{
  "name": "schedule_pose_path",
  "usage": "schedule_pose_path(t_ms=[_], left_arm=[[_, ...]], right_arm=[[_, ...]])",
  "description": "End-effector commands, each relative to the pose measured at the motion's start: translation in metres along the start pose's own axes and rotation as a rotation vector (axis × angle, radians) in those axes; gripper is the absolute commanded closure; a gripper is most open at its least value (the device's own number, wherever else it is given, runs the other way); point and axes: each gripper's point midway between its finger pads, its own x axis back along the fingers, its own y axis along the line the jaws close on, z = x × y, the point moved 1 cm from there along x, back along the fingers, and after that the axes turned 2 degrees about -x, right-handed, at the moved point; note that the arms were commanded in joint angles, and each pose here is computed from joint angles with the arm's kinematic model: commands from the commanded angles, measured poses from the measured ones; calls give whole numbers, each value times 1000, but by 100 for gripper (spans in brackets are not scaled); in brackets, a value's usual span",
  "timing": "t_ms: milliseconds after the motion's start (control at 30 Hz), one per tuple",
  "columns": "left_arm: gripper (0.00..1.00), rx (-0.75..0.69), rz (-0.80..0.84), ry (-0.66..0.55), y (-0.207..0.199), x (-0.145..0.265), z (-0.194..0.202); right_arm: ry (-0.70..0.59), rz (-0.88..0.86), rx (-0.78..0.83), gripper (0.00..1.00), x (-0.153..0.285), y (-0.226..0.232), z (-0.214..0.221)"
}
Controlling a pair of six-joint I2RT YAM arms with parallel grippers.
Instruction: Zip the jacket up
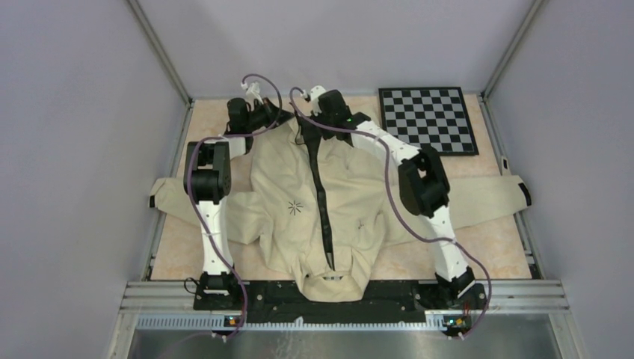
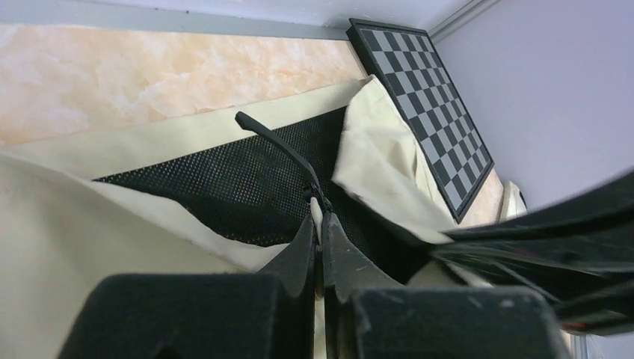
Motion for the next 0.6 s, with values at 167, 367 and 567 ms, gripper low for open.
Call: schedule_pose_path(t_ms=[167,367,567], left_arm=[[100,-17,50,-33,-4,-4,-12],[100,-12,49,-30,-2,-4,-10],[100,-14,51,-28,-3,-5,-10]], right_arm=[[48,-135,-7,100,100,41,36],[-91,-295,13,100,126,122,64],[-26,-318,-22,90,108,140,89]])
